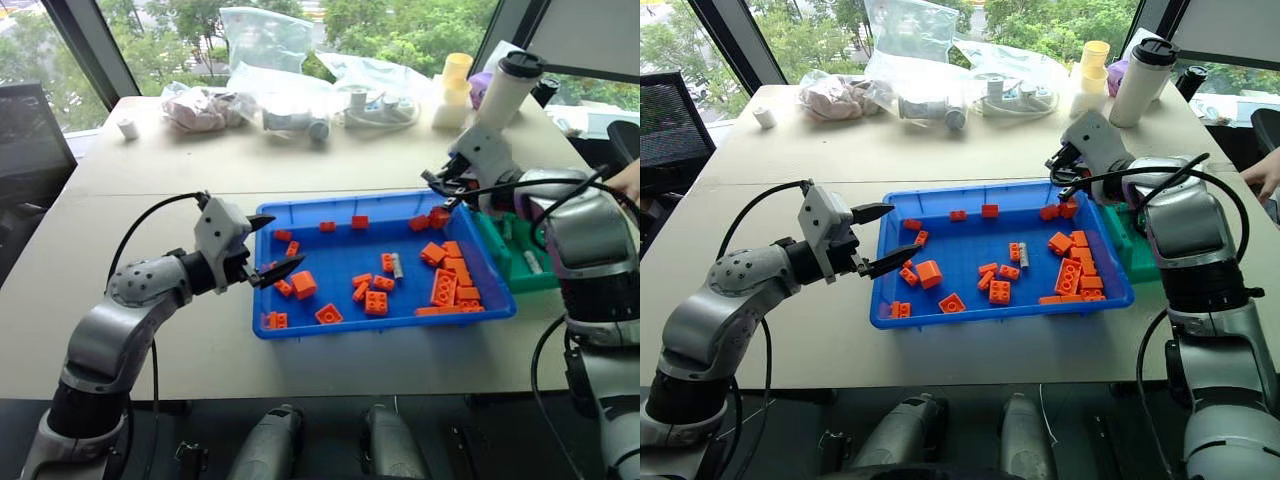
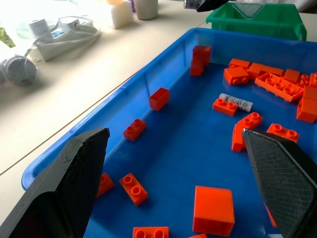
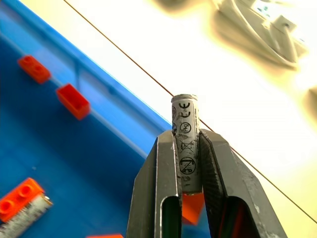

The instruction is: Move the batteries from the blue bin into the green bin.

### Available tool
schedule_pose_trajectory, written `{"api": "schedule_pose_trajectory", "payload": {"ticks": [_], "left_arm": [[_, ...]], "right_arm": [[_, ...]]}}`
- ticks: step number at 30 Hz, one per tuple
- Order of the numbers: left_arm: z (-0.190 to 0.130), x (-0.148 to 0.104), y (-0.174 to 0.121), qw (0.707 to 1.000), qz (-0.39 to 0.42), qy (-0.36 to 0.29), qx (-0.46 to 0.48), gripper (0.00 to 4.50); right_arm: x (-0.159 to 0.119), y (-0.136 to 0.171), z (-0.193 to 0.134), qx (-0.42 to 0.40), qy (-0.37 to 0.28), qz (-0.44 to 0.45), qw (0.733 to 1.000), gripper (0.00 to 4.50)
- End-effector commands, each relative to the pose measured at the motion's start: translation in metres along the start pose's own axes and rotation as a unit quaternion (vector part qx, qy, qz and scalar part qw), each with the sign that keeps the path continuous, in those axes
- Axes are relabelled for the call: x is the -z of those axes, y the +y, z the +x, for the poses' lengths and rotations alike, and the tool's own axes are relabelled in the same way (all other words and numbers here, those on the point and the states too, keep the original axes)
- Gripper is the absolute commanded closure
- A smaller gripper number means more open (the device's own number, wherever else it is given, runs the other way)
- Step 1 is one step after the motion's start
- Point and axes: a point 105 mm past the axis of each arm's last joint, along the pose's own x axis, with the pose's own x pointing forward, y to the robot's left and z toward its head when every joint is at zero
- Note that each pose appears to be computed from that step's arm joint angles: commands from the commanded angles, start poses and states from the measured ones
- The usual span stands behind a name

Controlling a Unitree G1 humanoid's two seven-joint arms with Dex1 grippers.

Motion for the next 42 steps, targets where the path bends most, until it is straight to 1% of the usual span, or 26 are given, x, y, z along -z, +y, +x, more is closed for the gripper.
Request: {"api": "schedule_pose_trajectory", "payload": {"ticks": [1,3,6,12,13,14,18,20,22,24,25,28,30,32,34,37,39,42], "left_arm": [[0.005,-0.011,-0.001,0.999,0.022,-0.022,0.011,0.00],[0.007,-0.012,0.000,0.999,0.024,-0.025,0.014,0.00],[0.009,-0.012,0.000,0.999,0.026,-0.026,0.020,0.00],[0.011,-0.011,0.000,0.999,0.028,-0.027,0.025,0.00],[0.012,-0.012,0.001,0.999,0.029,-0.027,0.025,0.00],[0.012,-0.012,0.001,0.999,0.029,-0.027,0.025,0.00],[0.012,-0.012,0.001,0.999,0.030,-0.027,0.024,0.00],[0.011,-0.011,0.001,0.999,0.030,-0.026,0.024,0.00],[0.011,-0.011,0.002,0.999,0.030,-0.025,0.023,0.00],[0.010,-0.012,0.002,0.999,0.030,-0.025,0.022,0.00],[0.010,-0.012,0.002,0.999,0.030,-0.025,0.022,0.00],[0.009,-0.012,0.002,0.999,0.030,-0.025,0.020,0.00],[0.009,-0.012,0.001,0.999,0.029,-0.025,0.020,0.00],[0.009,-0.012,0.001,0.999,0.029,-0.024,0.020,0.00],[0.009,-0.012,0.001,0.999,0.029,-0.024,0.019,0.00],[0.007,-0.012,0.000,0.999,0.028,-0.024,0.018,0.00],[0.006,-0.011,-0.001,0.999,0.028,-0.021,0.017,0.00],[0.005,-0.010,-0.001,0.999,0.028,-0.020,0.015,0.00]], "right_arm": [[0.018,-0.045,-0.027,0.079,0.026,-0.007,0.997,4.46],[0.034,-0.056,-0.036,0.094,0.051,-0.011,0.994,4.46],[0.052,-0.057,-0.043,0.091,0.073,-0.016,0.993,4.46],[0.062,-0.052,-0.048,0.068,0.075,-0.008,0.995,4.46],[0.062,-0.052,-0.048,0.067,0.073,-0.004,0.995,3.41],[0.061,-0.051,-0.048,0.067,0.072,-0.005,0.995,3.00],[0.053,-0.052,-0.050,0.072,0.060,-0.008,0.996,0.95],[0.046,-0.051,-0.051,0.070,0.051,-0.013,0.996,0.01],[0.028,-0.044,-0.051,0.051,0.017,-0.009,0.999,0.01],[0.001,-0.027,-0.051,0.009,-0.033,0.004,0.999,0.01],[-0.007,-0.018,-0.050,-0.009,-0.045,0.006,0.999,0.01],[-0.014,0.016,-0.041,-0.063,-0.048,0.000,0.997,0.01],[-0.012,0.040,-0.034,-0.092,-0.045,0.005,0.995,0.01],[-0.005,0.056,-0.026,-0.108,-0.035,0.013,0.993,0.01],[0.003,0.069,-0.020,-0.120,-0.022,0.018,0.992,0.01],[0.023,0.092,-0.010,-0.137,0.010,0.005,0.991,0.01],[0.035,0.106,-0.004,-0.150,0.028,0.012,0.988,0.01],[0.039,0.122,0.001,-0.173,0.029,0.038,0.984,0.01]]}}
